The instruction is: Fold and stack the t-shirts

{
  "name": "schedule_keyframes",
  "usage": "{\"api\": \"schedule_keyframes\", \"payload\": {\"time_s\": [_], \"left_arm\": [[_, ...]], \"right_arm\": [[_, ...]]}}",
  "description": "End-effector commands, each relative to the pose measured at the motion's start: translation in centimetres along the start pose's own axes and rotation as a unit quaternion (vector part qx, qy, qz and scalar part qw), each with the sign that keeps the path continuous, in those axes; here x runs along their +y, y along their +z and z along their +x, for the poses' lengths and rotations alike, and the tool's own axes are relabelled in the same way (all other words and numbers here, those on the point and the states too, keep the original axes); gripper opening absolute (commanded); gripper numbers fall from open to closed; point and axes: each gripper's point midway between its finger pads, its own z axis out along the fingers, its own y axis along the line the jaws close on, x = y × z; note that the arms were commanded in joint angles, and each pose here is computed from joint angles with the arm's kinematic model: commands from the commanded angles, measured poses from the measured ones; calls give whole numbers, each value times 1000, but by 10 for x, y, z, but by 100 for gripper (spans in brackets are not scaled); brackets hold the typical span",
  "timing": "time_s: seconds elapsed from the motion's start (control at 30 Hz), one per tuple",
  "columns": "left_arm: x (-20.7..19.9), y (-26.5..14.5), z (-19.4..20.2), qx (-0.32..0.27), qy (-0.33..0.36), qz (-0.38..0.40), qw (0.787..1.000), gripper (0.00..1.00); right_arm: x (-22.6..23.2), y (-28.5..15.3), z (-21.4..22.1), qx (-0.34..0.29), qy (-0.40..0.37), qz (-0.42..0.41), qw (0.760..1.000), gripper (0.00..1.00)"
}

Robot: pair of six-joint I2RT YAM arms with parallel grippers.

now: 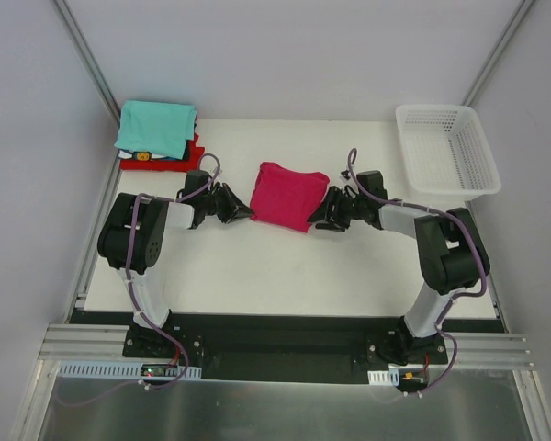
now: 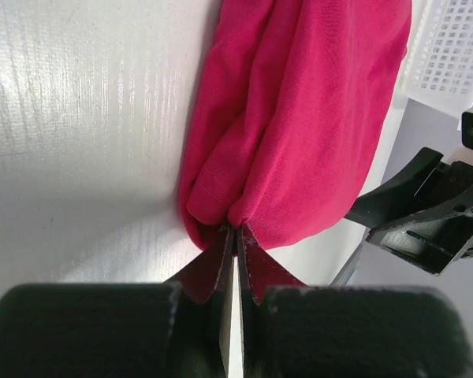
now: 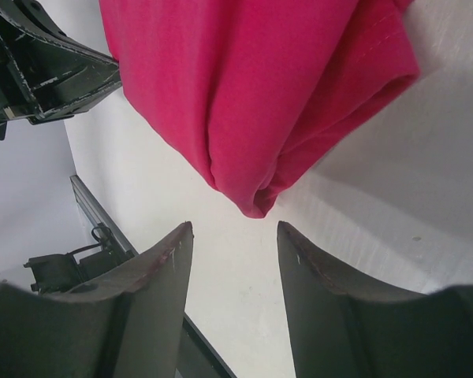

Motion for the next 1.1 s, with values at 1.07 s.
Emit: {"api": "schedule_keyframes", "payload": {"time_s": [1.07], "left_arm": [[-17, -9, -9, -5, 32, 16, 999, 0]], "right_arm": [[20, 27, -9, -4, -10, -32, 999, 27]]}}
